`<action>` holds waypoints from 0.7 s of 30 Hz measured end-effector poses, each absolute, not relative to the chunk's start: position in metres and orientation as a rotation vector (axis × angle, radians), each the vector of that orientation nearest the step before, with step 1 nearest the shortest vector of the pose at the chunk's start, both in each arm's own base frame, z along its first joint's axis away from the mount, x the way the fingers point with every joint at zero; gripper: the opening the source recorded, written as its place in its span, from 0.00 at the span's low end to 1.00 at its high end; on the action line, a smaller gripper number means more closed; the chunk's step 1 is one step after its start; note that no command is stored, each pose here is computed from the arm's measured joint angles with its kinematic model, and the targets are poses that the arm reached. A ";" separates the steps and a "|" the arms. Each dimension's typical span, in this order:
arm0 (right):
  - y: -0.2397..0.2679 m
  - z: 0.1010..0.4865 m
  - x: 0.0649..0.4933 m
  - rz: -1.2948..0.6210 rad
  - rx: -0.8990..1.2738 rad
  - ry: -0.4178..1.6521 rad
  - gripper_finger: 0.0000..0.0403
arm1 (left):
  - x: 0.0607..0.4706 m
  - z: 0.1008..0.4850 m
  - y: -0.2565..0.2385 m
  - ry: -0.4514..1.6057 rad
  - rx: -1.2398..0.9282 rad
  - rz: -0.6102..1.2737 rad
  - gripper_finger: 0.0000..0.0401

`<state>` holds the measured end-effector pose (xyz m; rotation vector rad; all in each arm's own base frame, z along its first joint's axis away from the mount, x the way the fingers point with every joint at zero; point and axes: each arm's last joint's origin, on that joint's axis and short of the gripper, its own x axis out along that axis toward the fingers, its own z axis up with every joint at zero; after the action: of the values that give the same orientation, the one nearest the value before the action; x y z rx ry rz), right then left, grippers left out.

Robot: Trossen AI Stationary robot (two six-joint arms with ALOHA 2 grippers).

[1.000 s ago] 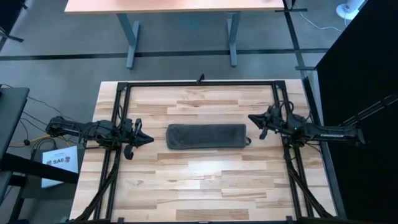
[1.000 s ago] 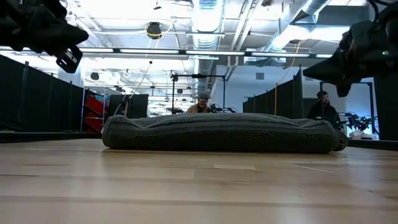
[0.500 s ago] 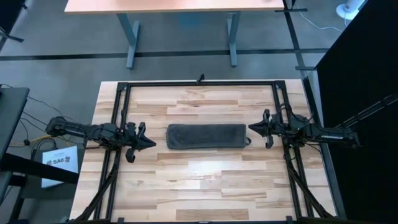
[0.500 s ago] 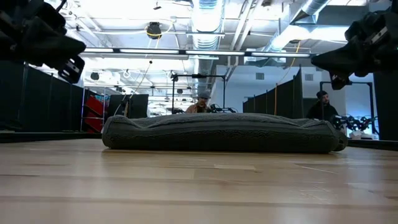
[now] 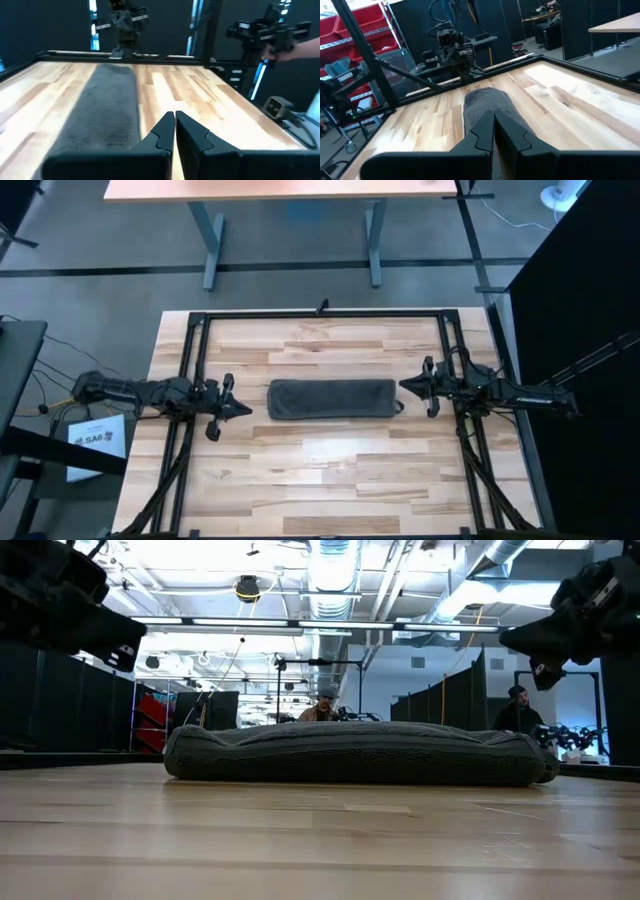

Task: Roll towel
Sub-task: Return to Home Position

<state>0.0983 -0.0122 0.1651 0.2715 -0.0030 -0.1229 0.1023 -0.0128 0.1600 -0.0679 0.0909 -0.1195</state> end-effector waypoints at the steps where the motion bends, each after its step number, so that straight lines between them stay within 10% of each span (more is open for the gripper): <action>1: -0.012 0.165 0.098 -0.125 0.295 -0.008 0.00 | 0.103 0.160 -0.011 0.095 -0.067 -0.106 0.00; 21: -0.008 0.166 0.099 -0.021 0.131 0.000 0.00 | 0.103 0.159 -0.002 0.095 -0.083 -0.012 0.00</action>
<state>0.0986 -0.0079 0.1663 0.1308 0.0003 -0.0214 0.1033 -0.0017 0.1588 -0.0831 0.0947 -0.0117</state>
